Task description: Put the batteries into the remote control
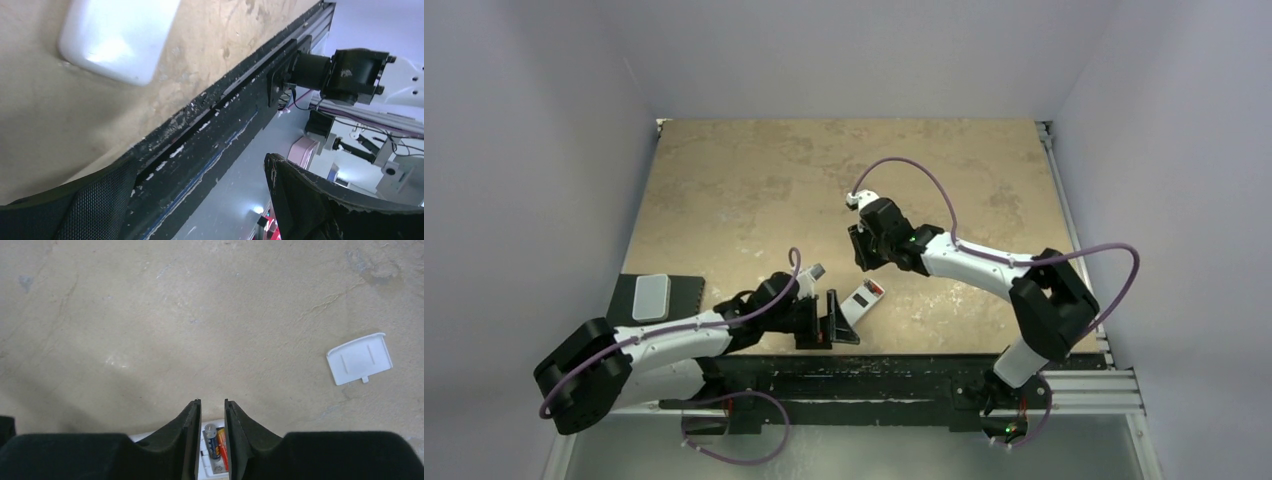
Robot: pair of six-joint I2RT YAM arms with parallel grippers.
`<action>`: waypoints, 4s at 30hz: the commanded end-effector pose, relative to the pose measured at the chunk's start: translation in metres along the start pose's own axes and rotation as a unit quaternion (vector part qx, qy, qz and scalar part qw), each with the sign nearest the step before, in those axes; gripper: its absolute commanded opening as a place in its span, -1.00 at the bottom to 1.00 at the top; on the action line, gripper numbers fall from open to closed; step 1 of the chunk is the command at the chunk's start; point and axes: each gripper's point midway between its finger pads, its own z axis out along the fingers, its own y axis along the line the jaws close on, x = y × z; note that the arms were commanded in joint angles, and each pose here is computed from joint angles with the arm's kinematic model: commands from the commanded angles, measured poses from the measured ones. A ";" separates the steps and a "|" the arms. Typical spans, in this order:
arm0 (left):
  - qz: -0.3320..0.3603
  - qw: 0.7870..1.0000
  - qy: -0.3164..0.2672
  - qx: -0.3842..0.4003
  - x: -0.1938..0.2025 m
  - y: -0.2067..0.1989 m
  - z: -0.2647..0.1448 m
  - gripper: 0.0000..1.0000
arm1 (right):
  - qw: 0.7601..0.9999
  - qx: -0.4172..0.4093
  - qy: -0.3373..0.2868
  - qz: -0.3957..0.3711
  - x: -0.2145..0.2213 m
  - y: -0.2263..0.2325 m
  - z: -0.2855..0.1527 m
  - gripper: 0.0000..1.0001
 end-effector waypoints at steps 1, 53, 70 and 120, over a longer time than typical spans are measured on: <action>0.006 0.999 -0.020 0.028 0.003 -0.020 0.002 0.98 | 1.000 0.001 0.014 0.010 -0.009 -0.006 0.007 -0.46; 0.009 0.997 -0.073 -0.040 -0.057 0.008 0.056 0.28 | 0.994 0.002 0.101 0.029 0.072 -0.027 0.006 -1.00; 0.028 0.995 -0.069 -0.059 -0.080 0.020 0.060 0.32 | 0.996 -0.002 0.053 0.077 0.084 -0.024 -0.044 -1.00; 0.008 0.999 -0.024 -0.038 -0.049 0.035 0.062 -0.33 | 0.982 -0.062 0.053 0.171 0.105 0.000 -0.055 -0.43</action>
